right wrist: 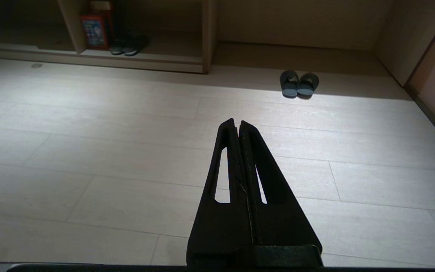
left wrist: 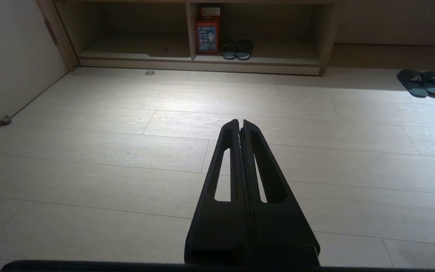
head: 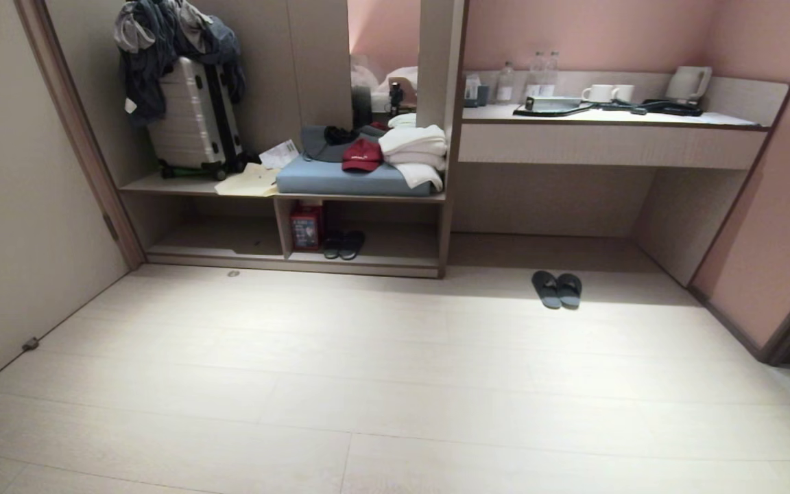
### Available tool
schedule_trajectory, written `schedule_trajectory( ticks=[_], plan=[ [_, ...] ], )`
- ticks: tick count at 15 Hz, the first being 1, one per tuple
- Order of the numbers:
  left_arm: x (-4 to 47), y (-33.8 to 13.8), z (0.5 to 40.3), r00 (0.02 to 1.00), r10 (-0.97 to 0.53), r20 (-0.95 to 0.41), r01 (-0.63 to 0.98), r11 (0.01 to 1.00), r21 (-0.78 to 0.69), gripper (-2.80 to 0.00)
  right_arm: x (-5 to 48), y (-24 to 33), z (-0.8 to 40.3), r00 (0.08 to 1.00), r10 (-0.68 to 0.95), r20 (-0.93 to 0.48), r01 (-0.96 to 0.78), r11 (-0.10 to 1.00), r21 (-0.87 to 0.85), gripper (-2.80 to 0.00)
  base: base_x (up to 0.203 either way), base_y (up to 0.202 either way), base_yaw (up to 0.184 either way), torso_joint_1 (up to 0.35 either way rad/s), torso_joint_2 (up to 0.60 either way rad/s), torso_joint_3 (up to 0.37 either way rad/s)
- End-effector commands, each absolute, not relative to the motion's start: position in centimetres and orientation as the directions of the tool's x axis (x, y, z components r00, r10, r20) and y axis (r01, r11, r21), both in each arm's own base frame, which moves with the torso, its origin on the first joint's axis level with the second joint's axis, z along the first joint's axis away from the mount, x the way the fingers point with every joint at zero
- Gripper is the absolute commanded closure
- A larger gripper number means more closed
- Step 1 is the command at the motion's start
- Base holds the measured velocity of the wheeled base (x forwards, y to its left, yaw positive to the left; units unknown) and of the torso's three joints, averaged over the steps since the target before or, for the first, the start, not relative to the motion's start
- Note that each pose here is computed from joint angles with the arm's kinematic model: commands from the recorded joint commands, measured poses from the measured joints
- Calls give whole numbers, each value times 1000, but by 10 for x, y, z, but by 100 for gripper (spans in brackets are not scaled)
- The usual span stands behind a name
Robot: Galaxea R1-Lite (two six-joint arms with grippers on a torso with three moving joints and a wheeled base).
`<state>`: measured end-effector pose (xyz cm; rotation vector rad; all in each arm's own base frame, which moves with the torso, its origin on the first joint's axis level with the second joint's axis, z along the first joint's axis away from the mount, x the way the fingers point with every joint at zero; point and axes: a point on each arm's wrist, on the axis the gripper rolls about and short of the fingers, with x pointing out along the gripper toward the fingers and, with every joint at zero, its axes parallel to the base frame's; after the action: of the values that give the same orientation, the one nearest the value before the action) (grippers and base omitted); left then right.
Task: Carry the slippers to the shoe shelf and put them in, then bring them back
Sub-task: Pick up the slippers on the floor
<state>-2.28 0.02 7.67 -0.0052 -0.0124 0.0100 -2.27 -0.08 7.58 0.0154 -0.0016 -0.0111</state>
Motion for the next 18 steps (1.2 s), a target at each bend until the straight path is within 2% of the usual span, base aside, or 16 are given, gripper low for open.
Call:
schedule_trajectory(
  ticks=[1, 9, 18],
  plan=[
    [-23, 0, 76, 1000, 11, 11, -11, 1000, -6, 0, -23, -1, 76, 1000, -11, 2, 11, 1000, 15, 0, 0, 0, 0, 0, 0, 0],
    [-23, 0, 77, 1000, 11, 11, -11, 1000, -6, 0, -23, -1, 76, 1000, -12, 3, 12, 1000, 14, 0, 0, 0, 0, 0, 0, 0],
    [-23, 0, 76, 1000, 8, 6, -8, 1000, -6, 0, -23, -1, 76, 1000, -12, 5, 12, 1000, 14, 0, 190, 0, 0, 3, 3, 2]
  ],
)
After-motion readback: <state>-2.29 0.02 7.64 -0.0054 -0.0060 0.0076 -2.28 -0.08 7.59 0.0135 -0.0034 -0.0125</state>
